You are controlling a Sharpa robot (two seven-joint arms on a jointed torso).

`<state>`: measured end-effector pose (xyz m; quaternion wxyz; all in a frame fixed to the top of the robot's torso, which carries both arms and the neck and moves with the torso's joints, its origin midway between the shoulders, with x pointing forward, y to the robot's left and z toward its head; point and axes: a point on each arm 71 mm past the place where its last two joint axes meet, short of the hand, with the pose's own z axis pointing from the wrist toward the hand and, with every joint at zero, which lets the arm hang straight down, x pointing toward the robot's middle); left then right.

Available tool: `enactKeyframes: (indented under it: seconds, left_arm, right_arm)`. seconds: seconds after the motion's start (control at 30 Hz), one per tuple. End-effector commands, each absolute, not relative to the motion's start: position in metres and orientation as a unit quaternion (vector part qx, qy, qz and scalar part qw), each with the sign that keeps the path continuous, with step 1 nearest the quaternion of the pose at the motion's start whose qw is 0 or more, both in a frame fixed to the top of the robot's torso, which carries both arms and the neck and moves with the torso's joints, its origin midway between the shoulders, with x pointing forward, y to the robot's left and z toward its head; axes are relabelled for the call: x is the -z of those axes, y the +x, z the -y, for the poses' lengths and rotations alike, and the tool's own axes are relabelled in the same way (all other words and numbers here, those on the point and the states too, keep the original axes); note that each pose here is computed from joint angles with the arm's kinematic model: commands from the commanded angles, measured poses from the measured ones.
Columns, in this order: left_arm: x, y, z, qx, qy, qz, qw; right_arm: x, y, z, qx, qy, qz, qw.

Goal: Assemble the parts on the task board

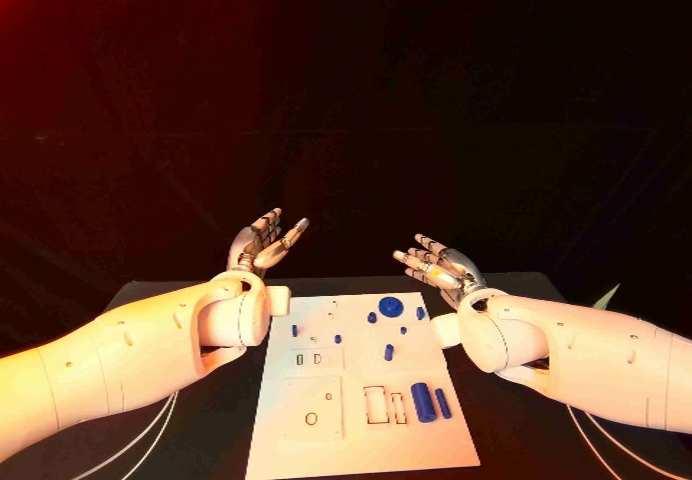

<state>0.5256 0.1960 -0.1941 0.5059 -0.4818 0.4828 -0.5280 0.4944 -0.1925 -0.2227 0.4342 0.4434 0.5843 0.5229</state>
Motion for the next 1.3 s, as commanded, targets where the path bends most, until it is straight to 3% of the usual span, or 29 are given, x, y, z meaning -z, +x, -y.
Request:
enactKeyframes:
  seconds: [0.03,0.2,0.23,0.3,0.77,1.3]
  left_arm:
    - [0.193,0.526,-0.191,0.550,-0.476,-0.486,0.485]
    - [0.193,0.526,-0.191,0.550,-0.476,-0.486,0.485]
    - [0.180,0.514,-0.213,0.570,-0.460,-0.486,0.477]
    - [0.177,0.511,-0.215,0.574,-0.457,-0.485,0.476]
    - [0.156,0.493,-0.219,0.598,-0.438,-0.481,0.469]
    - [0.144,0.475,-0.214,0.622,-0.423,-0.487,0.443]
  right_arm:
    - [0.224,0.494,0.182,-0.548,0.400,-0.633,0.373]
    - [0.224,0.496,0.182,-0.548,0.391,-0.644,0.365]
    - [0.199,0.505,0.204,-0.512,0.283,-0.647,0.488]
    - [0.193,0.506,0.206,-0.507,0.255,-0.646,0.510]
    - [0.165,0.512,0.210,-0.459,0.106,-0.659,0.586]
    - [0.161,0.519,0.197,-0.300,-0.096,-0.691,0.650]
